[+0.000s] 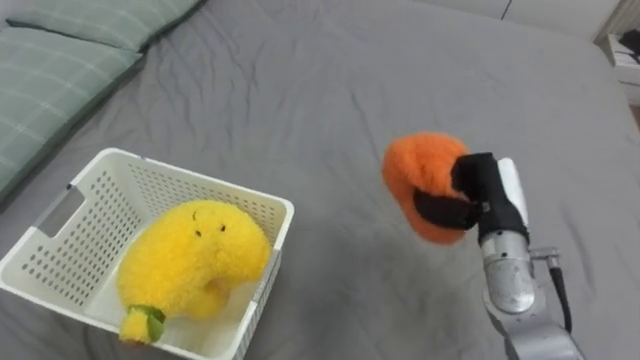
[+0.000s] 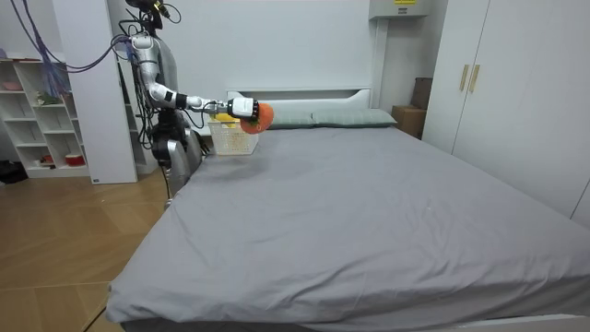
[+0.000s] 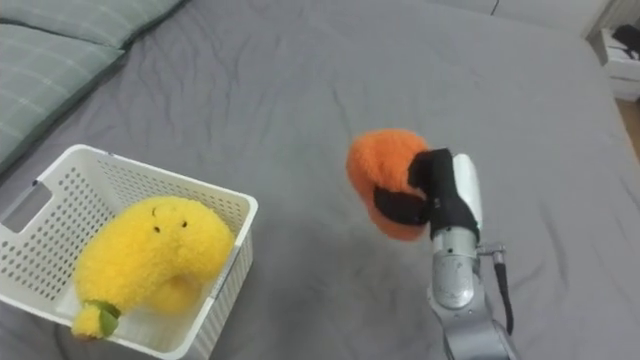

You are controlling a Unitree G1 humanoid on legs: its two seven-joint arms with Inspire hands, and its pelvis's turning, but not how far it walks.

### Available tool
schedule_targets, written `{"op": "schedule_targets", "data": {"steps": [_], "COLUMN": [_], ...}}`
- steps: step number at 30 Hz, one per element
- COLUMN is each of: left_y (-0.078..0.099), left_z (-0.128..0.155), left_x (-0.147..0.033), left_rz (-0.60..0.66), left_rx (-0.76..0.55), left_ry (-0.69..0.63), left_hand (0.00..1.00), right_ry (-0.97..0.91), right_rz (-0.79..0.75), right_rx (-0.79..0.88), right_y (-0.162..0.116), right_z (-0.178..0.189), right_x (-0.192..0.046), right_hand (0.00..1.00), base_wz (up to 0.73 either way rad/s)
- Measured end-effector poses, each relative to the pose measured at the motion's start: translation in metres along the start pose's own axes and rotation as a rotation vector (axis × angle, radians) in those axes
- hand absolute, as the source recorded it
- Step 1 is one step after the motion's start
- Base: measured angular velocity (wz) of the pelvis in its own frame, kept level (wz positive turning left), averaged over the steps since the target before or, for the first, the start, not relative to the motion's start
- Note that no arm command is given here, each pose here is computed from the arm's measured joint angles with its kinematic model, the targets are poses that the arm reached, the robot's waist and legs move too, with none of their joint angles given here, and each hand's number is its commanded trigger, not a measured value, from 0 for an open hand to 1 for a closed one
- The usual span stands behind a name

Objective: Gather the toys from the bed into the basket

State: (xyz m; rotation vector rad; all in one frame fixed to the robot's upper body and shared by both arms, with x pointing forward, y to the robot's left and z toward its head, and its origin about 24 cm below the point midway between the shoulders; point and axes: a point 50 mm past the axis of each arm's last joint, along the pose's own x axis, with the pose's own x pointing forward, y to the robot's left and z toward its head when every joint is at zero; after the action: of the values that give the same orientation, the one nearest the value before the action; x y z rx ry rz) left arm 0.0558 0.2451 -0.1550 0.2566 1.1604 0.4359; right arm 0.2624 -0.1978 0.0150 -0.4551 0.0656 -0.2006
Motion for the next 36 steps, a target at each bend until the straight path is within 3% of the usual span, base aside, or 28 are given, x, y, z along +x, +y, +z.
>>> {"op": "schedule_targets", "data": {"steps": [7, 14, 28, 36], "left_y": [-0.001, -0.002, -0.003, -0.002], "left_z": [0.004, 0.001, 0.001, 0.01], "left_x": [0.001, 0.001, 0.002, 0.005], "left_rz": [-0.012, -0.013, -0.029, -0.026], "left_rx": [-0.002, 0.011, 0.047, 0.074], "left_ry": [-0.009, 0.002, 0.017, 0.001], "left_hand": [0.0, 0.0, 0.0, 0.0], "right_ry": [-0.223, -0.387, -0.632, -0.633], "right_rz": [-0.078, -0.06, 0.295, 0.442], "right_rx": [0.038, 0.048, 0.04, 0.019], "right_y": [-0.028, -0.026, 0.038, 0.067], "right_z": [0.052, 0.092, 0.162, 0.164], "right_x": [0.01, 0.009, -0.004, -0.016], "right_hand": [1.0, 1.0, 1.0, 1.0], "base_wz": [-0.09, 0.02, 0.06, 0.18]}}
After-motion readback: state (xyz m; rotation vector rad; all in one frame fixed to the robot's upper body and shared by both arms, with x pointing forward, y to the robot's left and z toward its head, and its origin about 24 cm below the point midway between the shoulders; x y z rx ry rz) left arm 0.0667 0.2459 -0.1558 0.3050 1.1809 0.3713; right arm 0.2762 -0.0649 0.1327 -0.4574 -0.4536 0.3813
